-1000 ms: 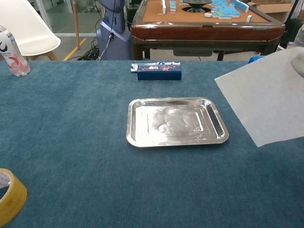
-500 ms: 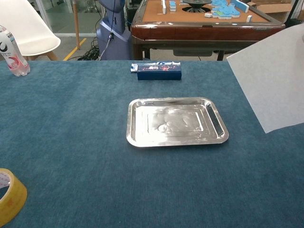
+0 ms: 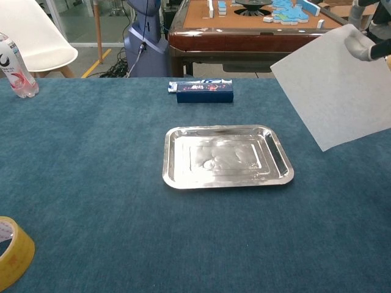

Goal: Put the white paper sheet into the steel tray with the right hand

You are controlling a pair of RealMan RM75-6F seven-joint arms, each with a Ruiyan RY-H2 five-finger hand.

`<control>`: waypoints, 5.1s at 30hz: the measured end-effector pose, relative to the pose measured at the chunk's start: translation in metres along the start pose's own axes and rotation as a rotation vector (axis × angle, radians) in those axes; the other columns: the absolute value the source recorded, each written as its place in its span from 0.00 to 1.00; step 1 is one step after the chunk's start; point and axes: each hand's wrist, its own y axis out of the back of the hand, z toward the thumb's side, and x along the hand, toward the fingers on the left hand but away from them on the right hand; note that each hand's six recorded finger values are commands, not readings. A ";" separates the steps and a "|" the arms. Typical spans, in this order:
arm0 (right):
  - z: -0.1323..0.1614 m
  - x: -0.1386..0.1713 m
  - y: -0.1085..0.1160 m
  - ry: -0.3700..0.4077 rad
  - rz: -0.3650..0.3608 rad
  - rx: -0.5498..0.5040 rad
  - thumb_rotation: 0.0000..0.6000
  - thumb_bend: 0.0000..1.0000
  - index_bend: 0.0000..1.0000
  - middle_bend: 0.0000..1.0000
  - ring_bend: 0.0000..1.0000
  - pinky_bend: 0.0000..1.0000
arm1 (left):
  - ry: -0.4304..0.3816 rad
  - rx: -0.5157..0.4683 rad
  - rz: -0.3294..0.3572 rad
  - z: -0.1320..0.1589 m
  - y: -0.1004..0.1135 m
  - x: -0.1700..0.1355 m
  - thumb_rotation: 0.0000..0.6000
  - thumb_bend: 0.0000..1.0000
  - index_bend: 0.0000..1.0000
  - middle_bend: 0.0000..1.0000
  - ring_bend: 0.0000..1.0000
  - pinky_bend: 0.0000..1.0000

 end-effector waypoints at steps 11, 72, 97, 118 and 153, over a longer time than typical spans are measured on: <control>0.040 -0.021 -0.014 0.077 0.007 0.078 1.00 0.46 0.57 1.00 1.00 1.00 | 0.005 -0.001 0.007 -0.002 0.005 -0.001 1.00 0.26 0.11 0.36 0.29 0.46; 0.190 0.019 -0.088 0.350 0.313 -0.117 1.00 0.46 0.58 1.00 1.00 1.00 | 0.070 0.056 -0.042 -0.016 0.021 -0.008 1.00 0.26 0.53 0.41 0.30 0.46; 0.193 0.025 -0.091 0.270 0.434 -0.146 1.00 0.46 0.58 1.00 1.00 1.00 | 0.089 0.084 -0.085 -0.019 0.020 -0.010 1.00 0.26 0.58 0.42 0.30 0.46; 0.197 0.030 -0.089 0.272 0.479 -0.185 1.00 0.00 0.26 1.00 1.00 1.00 | 0.090 0.081 -0.086 -0.019 0.021 -0.010 1.00 0.26 0.58 0.42 0.30 0.46; 0.154 0.026 -0.079 0.360 0.494 0.033 1.00 0.74 0.54 1.00 1.00 1.00 | 0.100 0.086 -0.096 -0.022 0.018 -0.008 1.00 0.26 0.58 0.42 0.30 0.46</control>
